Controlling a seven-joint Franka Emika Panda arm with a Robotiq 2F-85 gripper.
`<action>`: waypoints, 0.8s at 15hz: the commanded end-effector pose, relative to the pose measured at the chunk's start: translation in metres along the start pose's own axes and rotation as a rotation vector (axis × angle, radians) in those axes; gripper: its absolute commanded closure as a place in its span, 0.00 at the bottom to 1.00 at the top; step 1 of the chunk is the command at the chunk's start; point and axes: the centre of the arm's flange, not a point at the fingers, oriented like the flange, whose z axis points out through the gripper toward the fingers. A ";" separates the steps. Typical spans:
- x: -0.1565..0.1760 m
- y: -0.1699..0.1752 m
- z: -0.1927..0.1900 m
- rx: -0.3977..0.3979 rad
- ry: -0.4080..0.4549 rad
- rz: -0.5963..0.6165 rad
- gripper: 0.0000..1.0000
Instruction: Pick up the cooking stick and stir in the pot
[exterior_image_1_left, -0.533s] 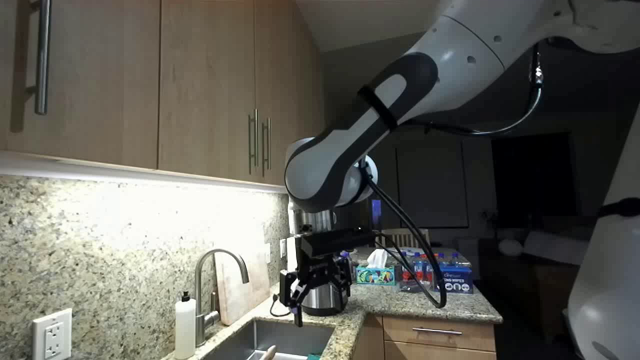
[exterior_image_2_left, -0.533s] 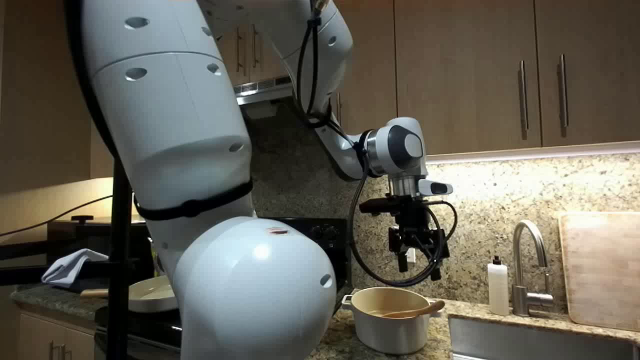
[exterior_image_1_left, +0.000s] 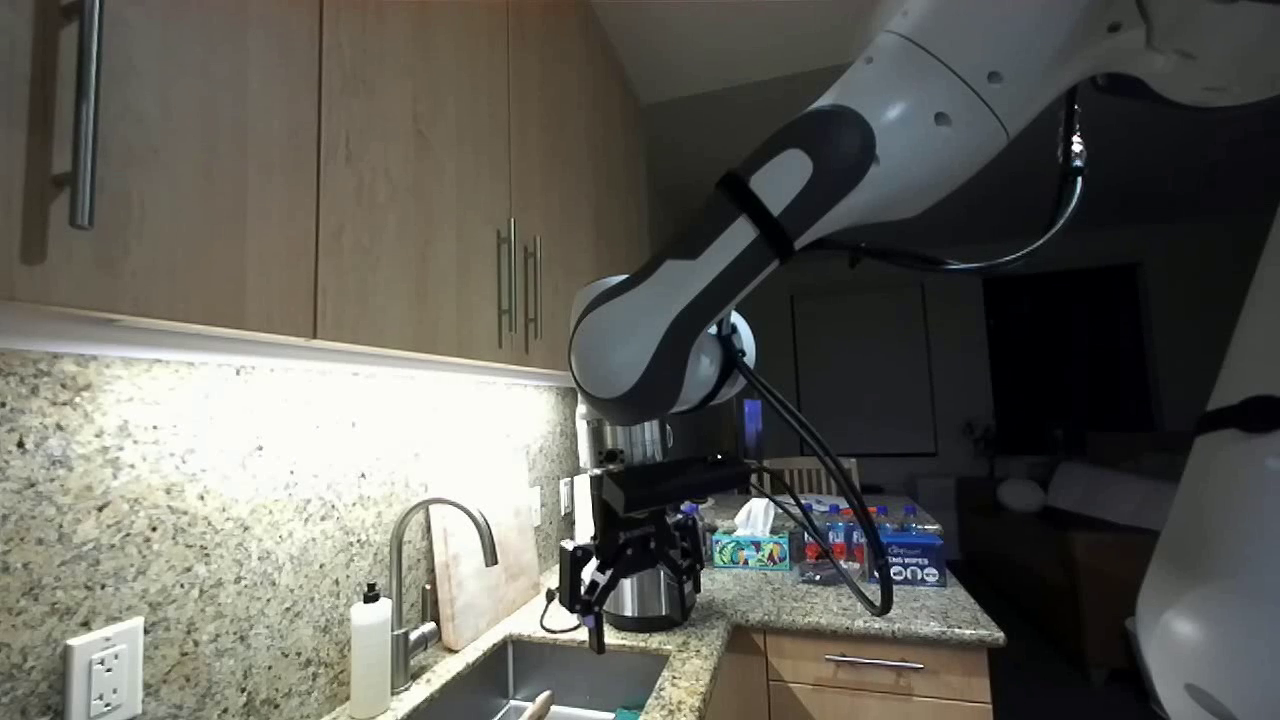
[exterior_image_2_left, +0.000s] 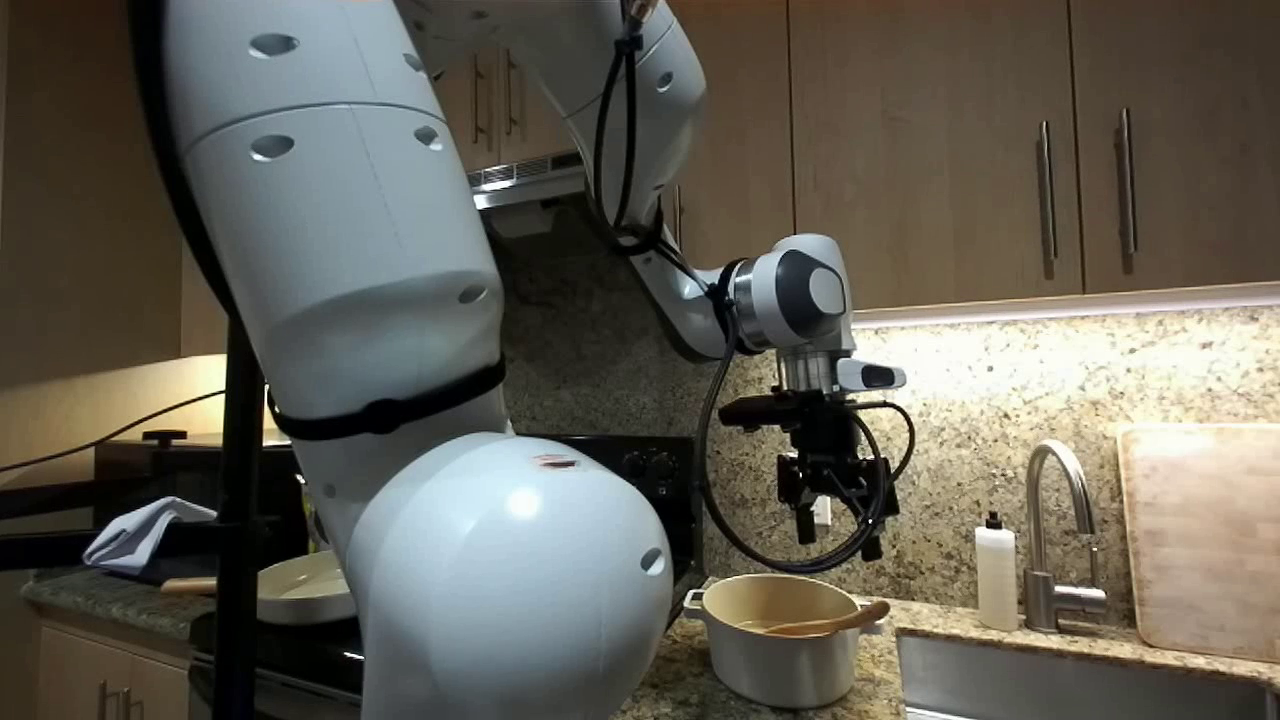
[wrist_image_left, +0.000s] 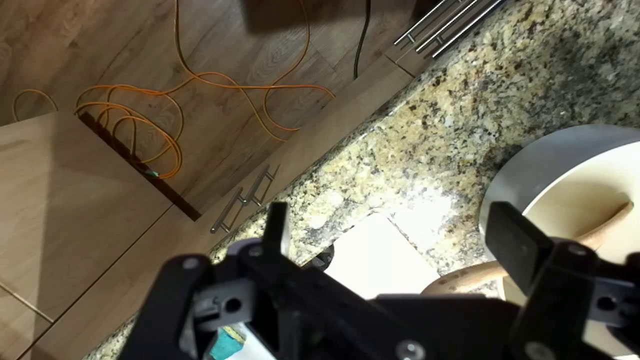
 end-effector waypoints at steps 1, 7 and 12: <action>0.000 0.000 0.000 0.000 0.000 0.000 0.00; 0.002 0.000 0.005 0.101 0.104 -0.020 0.00; 0.028 0.028 0.034 0.239 0.161 -0.003 0.00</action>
